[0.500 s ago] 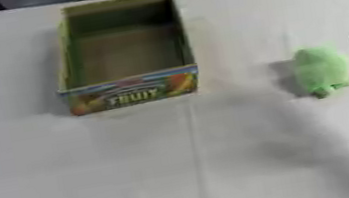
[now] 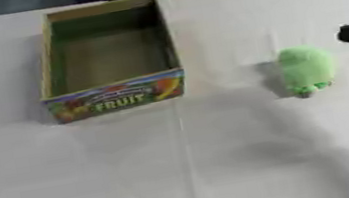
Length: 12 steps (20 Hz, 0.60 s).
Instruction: Pick up objects on the table and place them in the box.
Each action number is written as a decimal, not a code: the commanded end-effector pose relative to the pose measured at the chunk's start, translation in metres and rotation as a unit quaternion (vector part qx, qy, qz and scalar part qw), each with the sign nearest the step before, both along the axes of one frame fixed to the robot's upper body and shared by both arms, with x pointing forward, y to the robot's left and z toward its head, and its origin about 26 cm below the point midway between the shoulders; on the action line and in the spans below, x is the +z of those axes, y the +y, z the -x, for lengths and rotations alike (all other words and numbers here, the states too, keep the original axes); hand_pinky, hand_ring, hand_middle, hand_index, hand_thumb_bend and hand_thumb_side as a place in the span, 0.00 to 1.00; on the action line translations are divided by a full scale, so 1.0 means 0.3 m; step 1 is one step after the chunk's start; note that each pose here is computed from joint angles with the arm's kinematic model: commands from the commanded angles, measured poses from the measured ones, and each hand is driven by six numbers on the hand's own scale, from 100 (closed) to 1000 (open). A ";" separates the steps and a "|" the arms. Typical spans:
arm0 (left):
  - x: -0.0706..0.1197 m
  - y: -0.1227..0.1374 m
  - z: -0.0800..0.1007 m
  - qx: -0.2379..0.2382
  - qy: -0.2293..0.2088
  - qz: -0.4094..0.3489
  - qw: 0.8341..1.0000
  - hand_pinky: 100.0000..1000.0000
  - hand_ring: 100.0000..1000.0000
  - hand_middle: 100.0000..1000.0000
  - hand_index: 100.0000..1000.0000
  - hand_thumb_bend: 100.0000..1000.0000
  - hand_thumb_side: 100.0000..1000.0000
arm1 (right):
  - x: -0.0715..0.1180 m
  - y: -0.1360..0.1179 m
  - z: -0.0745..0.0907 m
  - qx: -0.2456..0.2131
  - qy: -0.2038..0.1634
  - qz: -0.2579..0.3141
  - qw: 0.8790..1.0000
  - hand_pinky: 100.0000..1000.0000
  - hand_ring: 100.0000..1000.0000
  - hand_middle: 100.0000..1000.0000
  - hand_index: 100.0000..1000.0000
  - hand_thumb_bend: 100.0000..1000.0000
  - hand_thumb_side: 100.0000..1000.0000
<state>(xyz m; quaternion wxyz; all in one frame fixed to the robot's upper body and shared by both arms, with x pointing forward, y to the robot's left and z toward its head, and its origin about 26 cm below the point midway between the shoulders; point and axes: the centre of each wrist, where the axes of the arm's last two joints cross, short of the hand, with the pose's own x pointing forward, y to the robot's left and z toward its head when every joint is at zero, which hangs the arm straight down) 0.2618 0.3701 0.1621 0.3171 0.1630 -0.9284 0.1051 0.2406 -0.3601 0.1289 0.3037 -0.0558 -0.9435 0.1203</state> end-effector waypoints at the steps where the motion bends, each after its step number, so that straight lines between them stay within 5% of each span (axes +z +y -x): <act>1: 0.037 0.008 0.008 0.002 -0.011 -0.017 1.000 0.37 0.35 0.40 0.54 0.00 0.72 | 0.073 -0.052 0.011 -0.017 -0.021 0.067 0.997 0.82 0.79 0.71 0.90 0.00 1.00; 5: 0.040 0.011 0.009 0.003 -0.010 -0.019 1.000 0.37 0.35 0.40 0.54 0.00 0.72 | 0.138 -0.121 0.029 -0.044 -0.021 0.157 0.986 0.83 0.81 0.75 0.92 0.07 1.00; 12: 0.042 0.011 0.008 0.002 -0.011 -0.020 1.000 0.37 0.35 0.40 0.54 0.00 0.72 | 0.201 -0.144 0.027 -0.139 -0.039 0.357 0.923 0.81 0.83 0.78 0.92 0.20 1.00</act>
